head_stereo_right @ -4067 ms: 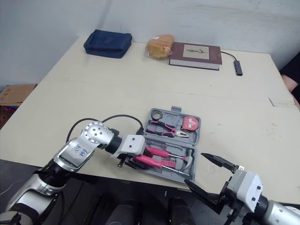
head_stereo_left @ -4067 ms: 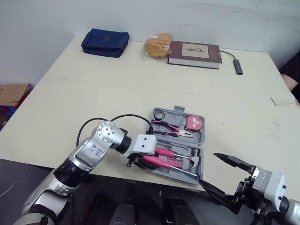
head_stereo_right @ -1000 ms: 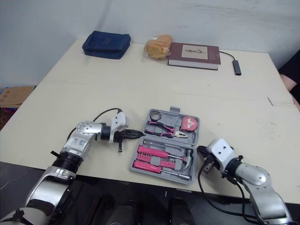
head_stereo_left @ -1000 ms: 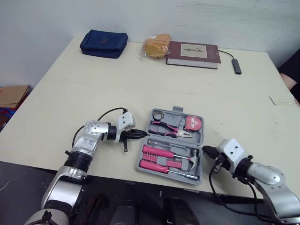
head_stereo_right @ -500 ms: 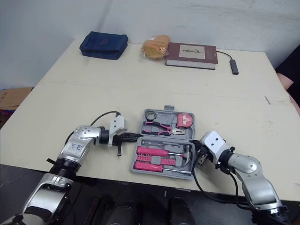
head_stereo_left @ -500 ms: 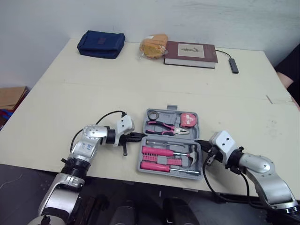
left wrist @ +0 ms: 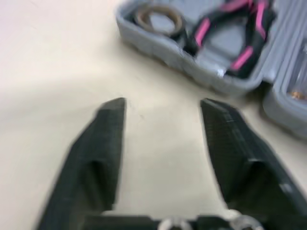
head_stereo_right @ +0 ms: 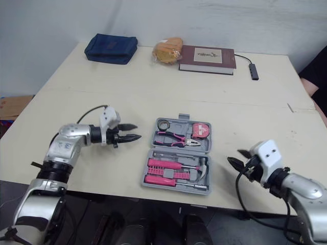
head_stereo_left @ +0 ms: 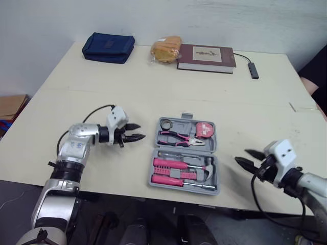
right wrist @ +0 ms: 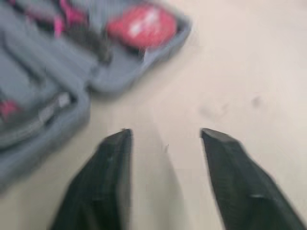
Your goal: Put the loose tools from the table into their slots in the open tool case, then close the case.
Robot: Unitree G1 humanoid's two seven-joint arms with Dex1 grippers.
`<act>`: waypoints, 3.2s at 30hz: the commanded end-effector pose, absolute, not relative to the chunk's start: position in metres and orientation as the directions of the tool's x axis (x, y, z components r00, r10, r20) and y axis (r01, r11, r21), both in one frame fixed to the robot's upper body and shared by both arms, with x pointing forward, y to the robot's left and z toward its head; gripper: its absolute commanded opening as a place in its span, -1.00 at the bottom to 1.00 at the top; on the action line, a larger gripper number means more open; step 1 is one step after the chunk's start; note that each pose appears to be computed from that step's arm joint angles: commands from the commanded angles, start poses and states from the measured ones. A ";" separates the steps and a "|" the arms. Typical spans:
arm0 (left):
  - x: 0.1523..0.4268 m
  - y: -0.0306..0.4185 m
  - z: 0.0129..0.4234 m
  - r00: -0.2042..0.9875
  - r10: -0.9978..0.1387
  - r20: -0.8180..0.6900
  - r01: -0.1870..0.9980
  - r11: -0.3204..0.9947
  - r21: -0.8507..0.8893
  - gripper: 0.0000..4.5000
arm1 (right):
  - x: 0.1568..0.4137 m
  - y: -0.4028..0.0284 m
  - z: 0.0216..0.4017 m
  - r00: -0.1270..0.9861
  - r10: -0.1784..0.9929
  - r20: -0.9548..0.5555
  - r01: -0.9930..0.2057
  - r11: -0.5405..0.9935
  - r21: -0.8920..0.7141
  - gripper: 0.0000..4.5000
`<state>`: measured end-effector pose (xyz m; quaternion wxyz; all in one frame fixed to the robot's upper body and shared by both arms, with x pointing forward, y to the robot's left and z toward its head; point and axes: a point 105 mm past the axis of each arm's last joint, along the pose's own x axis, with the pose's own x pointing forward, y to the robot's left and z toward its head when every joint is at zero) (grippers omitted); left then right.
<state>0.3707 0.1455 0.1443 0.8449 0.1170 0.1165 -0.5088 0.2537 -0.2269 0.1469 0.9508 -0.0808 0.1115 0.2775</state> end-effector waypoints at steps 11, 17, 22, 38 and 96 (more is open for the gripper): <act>0.366 0.104 0.163 0.468 -0.739 -0.485 0.817 0.571 -0.083 0.97 | 0.278 -0.198 0.169 0.746 0.442 -0.498 -0.432 0.890 0.144 0.98; 0.379 0.096 0.161 0.561 -0.682 -0.469 0.761 0.648 -0.030 0.97 | 0.307 -0.196 0.163 0.781 0.324 -0.534 -0.311 0.943 0.117 0.98; 0.379 0.089 0.157 0.548 -0.680 -0.486 0.760 0.648 -0.050 0.97 | 0.316 -0.188 0.158 0.769 0.313 -0.557 -0.293 0.947 0.128 0.98; 0.384 0.080 0.144 0.567 -0.631 -0.529 0.737 0.675 -0.015 0.97 | 0.325 -0.186 0.138 0.724 0.254 -0.642 -0.228 0.966 0.125 0.98; 0.345 0.192 0.123 0.650 -0.751 -0.115 0.695 0.526 0.491 1.00 | 0.208 -0.252 0.101 0.964 0.258 -0.058 -0.157 0.380 -0.912 0.80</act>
